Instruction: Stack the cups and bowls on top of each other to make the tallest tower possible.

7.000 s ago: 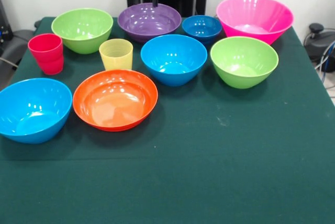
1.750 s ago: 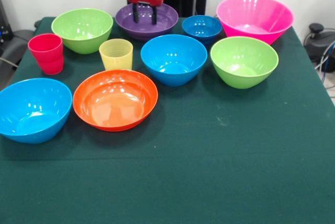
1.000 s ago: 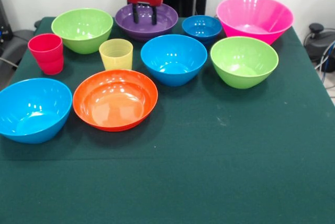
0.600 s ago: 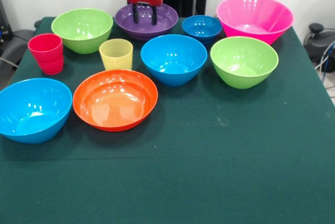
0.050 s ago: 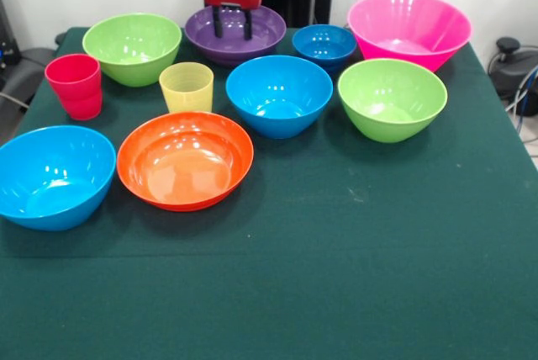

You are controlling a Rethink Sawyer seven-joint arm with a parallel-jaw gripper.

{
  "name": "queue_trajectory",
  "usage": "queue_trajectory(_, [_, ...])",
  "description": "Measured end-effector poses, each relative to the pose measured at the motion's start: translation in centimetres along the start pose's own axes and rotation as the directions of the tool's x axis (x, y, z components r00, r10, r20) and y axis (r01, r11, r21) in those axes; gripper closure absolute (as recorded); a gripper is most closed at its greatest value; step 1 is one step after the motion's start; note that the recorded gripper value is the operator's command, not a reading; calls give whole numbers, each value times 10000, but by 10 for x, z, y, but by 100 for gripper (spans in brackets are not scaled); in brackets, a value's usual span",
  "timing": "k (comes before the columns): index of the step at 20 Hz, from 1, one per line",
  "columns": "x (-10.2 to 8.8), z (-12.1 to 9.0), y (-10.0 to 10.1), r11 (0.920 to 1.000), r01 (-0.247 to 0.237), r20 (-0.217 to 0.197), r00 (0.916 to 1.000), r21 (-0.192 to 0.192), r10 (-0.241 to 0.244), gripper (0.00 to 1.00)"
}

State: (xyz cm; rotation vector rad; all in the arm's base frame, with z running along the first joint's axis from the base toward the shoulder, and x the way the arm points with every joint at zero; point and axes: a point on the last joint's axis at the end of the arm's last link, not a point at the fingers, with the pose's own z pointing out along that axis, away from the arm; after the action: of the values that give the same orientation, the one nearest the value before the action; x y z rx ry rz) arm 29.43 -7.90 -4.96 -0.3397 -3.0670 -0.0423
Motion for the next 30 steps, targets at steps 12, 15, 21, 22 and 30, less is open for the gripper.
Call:
queue_trajectory(12, [0,0,-1,10000,10,19,10000,-58,-10,0])
queue_trajectory(15, [0,0,-1,10000,-1,30,10000,-85,2,0])
queue_trajectory(21, [0,0,-2,9999,21,49,10000,-135,-20,0])
queue_trajectory(22, [0,0,-2,9999,39,54,10000,-147,-38,0])
queue_trajectory(30, [2,0,-3,9993,287,114,9995,-230,-284,0])
